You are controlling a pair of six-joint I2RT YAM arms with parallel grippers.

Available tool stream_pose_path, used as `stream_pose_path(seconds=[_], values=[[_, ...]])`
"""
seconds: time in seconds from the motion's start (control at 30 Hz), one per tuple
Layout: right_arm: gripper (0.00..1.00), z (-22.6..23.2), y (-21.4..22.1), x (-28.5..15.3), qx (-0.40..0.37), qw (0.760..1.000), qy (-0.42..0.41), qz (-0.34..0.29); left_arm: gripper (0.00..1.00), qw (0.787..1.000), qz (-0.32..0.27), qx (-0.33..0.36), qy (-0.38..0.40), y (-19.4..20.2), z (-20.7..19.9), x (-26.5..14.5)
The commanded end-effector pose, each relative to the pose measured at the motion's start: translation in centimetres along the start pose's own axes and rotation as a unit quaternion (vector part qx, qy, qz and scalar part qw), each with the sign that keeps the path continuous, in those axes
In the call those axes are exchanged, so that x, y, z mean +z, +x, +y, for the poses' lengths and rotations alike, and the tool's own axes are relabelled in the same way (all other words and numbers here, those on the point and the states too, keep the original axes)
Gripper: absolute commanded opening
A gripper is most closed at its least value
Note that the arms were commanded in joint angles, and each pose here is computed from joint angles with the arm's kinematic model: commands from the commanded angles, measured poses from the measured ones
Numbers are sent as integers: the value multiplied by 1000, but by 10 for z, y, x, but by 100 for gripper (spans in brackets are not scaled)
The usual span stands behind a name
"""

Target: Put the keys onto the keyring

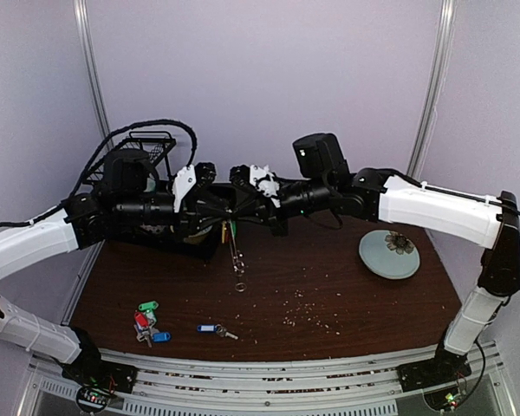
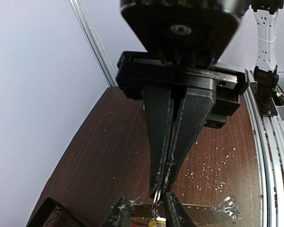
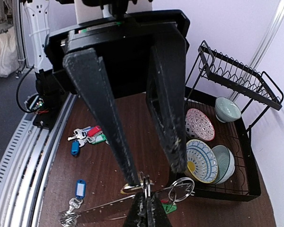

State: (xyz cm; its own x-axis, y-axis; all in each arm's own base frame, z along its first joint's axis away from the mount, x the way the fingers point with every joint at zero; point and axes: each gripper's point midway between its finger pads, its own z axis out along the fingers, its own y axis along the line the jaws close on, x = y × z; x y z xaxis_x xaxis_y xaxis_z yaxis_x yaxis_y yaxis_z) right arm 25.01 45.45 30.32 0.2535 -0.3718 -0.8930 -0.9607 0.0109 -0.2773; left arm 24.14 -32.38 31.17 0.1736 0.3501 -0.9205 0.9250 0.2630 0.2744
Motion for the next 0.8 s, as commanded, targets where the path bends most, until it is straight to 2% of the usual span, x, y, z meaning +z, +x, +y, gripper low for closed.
stream_pose_path(seconds=[0.0,0.17,0.37,0.53,0.77], values=[[0,2,-64,-35,43,987,11,-154,27,998,-43,30,-31,-28,10,-12],[0,5,-80,-53,67,975,16,-213,28,999,-46,30,4,-25,-1,-6],[0,5,-81,-55,83,970,22,-229,29,997,-59,30,27,-29,-9,-7],[0,7,-82,-52,96,965,16,-242,10,998,-62,22,18,-30,-5,-5],[0,5,-84,-49,116,956,19,-269,4,997,-73,18,26,-30,-8,-3]])
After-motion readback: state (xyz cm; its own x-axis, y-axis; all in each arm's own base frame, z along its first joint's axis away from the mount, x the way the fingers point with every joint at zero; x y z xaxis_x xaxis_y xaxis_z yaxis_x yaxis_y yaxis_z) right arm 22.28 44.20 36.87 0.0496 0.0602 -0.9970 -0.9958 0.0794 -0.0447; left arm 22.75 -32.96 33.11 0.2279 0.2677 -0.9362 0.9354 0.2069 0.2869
